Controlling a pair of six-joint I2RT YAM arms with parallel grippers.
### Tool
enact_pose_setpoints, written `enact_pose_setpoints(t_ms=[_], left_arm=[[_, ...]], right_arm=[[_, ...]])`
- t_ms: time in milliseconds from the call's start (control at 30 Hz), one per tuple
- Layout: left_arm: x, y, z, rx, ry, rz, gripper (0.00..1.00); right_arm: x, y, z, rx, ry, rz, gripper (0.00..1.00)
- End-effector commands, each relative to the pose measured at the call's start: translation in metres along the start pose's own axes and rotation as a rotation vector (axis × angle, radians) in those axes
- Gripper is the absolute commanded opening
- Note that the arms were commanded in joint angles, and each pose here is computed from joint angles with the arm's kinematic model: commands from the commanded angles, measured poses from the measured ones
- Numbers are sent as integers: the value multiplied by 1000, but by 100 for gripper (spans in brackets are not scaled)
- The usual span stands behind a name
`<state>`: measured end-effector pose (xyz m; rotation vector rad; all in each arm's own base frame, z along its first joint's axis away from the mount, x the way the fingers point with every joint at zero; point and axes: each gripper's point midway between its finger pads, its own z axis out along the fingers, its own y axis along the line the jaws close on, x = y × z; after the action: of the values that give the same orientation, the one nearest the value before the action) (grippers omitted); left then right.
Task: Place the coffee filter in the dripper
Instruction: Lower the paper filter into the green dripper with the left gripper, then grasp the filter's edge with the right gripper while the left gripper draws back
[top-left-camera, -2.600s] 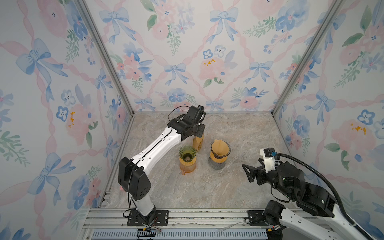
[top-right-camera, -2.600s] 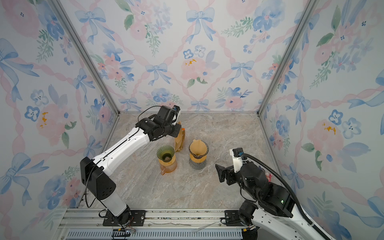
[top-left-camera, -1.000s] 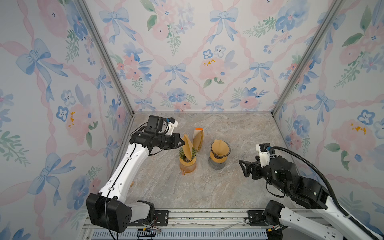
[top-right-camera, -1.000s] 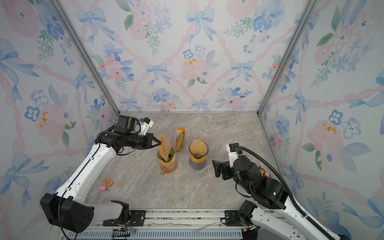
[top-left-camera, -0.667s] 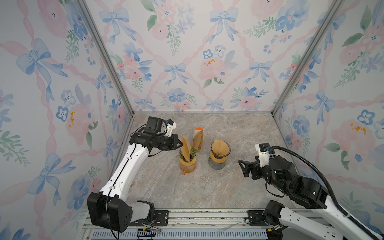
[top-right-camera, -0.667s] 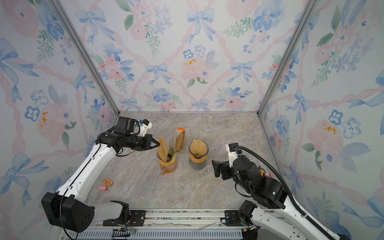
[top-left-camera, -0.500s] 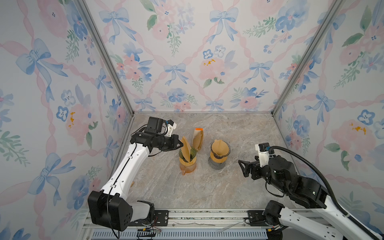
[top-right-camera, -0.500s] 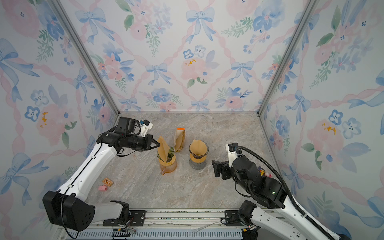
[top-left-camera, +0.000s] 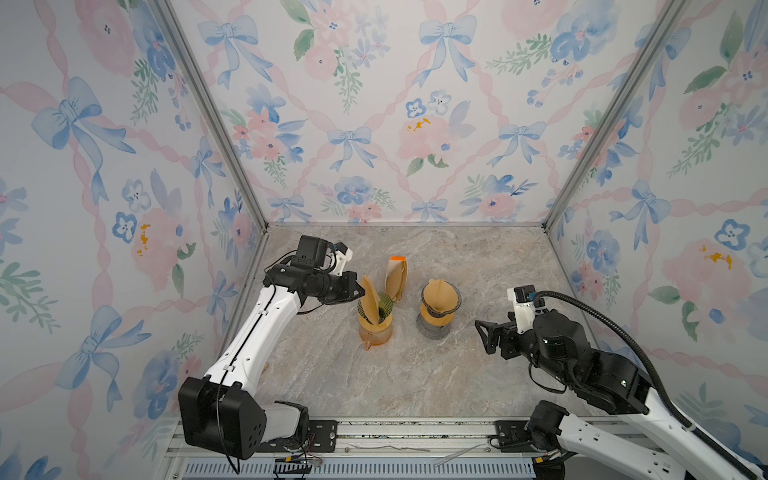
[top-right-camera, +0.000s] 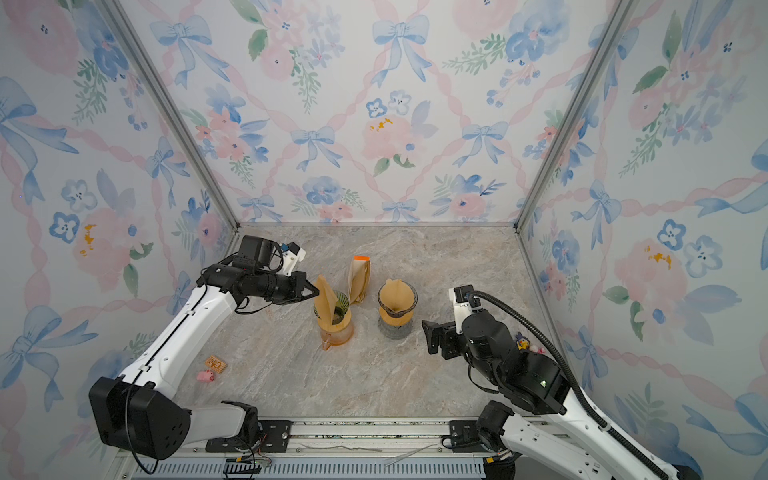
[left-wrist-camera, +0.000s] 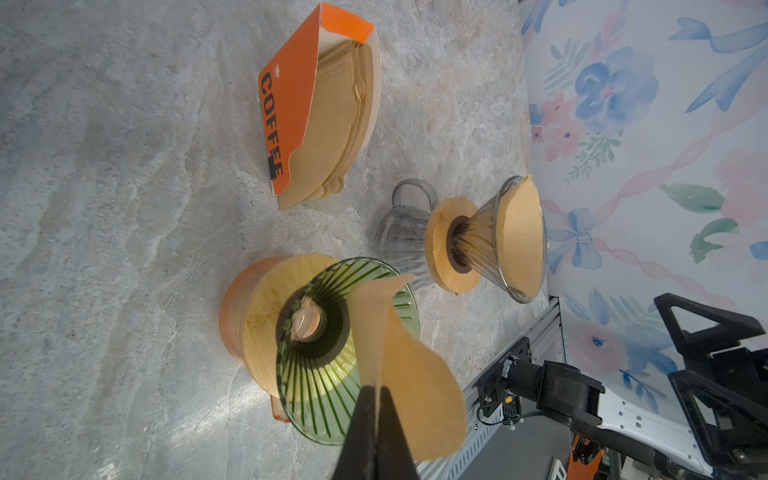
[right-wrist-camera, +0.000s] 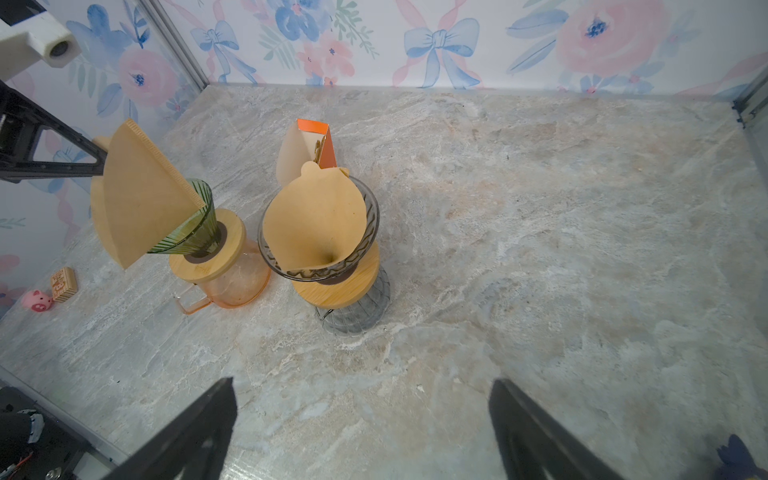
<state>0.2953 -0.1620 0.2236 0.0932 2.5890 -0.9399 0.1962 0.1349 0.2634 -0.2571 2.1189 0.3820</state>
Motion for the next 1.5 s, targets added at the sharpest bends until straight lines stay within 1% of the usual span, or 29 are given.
enact_pose_setpoints(t_ms=[0, 467, 600, 667, 767, 800, 833, 900, 933, 1067, 1167, 1233, 1333, 1467], left_arm=[[5, 10, 6, -25, 21, 5, 7], [6, 20, 6, -76, 10, -9, 22], [6, 21, 3, -85, -1, -6, 29], [4, 18, 0, -81, -13, 0, 37], [1, 12, -9, -80, -45, 16, 55], [-1, 9, -13, -77, -59, 21, 63], [-2, 6, -17, -74, -72, 30, 74], [-4, 1, -25, -66, -97, 47, 94], [-4, -1, -28, -65, -109, 55, 98], [-1, -8, -42, -58, -151, 106, 98], [8, -15, -48, -23, -168, 162, 98], [13, -22, -51, 13, -197, 196, 98], [19, -25, -57, 40, -248, 223, 98], [27, -25, -62, 59, -321, 250, 98]], right_arm=[[-5, 0, -3, -4, -14, 25, 96], [-6, 0, -5, -4, -12, 26, 96], [-9, -2, -6, 2, -22, 35, 96], [-10, 1, -6, -2, -17, 38, 96], [-11, 3, -2, 13, 18, 41, 96], [-11, 3, -1, 23, 32, 43, 96], [-12, 3, 1, 33, 39, 47, 96], [-15, 8, 4, 16, 43, 58, 96], [-16, 12, 5, 1, 45, 67, 96], [-22, 27, 6, -66, 36, 79, 96], [-26, 32, 7, -71, 20, 70, 96], [-24, 42, 10, -102, 37, 45, 96], [-23, 50, 16, -97, 63, 17, 96], [-24, 63, 28, -69, 111, 14, 96]])
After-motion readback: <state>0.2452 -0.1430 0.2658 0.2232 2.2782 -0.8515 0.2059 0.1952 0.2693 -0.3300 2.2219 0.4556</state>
